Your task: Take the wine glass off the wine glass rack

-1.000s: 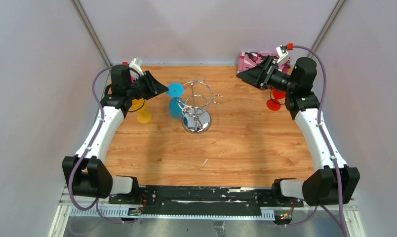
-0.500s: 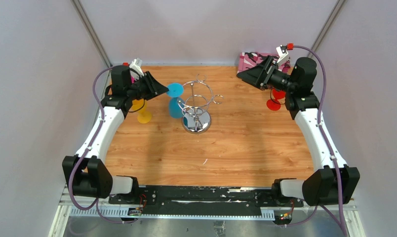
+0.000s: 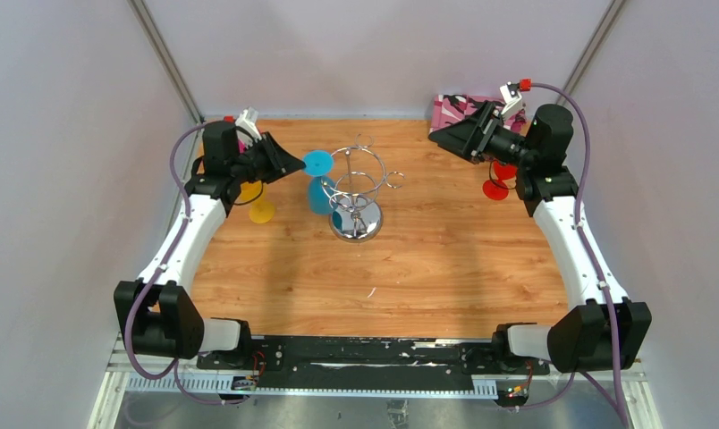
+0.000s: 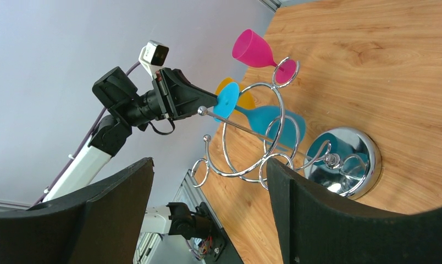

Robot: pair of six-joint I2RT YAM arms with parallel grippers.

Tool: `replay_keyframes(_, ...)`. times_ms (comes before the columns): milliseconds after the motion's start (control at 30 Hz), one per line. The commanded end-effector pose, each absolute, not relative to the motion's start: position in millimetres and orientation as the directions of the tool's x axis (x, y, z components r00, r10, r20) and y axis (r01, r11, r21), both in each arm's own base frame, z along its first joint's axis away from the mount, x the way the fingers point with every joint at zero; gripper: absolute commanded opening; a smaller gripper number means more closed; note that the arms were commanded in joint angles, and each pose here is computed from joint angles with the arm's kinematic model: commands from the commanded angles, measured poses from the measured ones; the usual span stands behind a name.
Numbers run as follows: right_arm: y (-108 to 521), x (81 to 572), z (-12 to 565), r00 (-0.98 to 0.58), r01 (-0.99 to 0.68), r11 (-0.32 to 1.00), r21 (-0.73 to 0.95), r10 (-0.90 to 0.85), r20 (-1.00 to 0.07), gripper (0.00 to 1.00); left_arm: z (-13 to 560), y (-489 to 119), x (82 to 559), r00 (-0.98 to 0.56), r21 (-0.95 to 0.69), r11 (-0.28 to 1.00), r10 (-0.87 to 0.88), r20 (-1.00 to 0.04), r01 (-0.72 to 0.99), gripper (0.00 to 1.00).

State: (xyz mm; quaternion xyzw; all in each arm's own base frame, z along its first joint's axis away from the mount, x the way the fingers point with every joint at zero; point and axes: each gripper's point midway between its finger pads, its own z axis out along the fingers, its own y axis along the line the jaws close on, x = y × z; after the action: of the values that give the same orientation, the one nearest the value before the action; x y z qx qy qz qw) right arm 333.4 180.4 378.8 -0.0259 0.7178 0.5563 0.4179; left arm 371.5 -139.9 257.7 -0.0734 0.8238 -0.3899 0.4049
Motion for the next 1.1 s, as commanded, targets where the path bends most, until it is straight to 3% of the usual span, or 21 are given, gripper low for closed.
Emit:
replay_keyframes(0,176,333,380,-0.647,-0.510,0.370,0.777,0.431,-0.629,0.80,257,-142,370,-0.664,-0.708,0.674,-0.434,-0.609,0.209,0.18)
replay_keyframes(567,175,335,379,-0.649,-0.504,0.367,0.782,0.436,-0.623,0.80,275,-135,371,-0.626,-0.710,0.683,-0.479,-0.615,0.174,0.00)
replay_keyframes(1067,173,336,378,-0.650,-0.502,0.363,0.785,0.440,-0.619,0.80,292,-110,379,-0.584,-0.786,0.604,-0.593,-0.554,0.133,0.00)
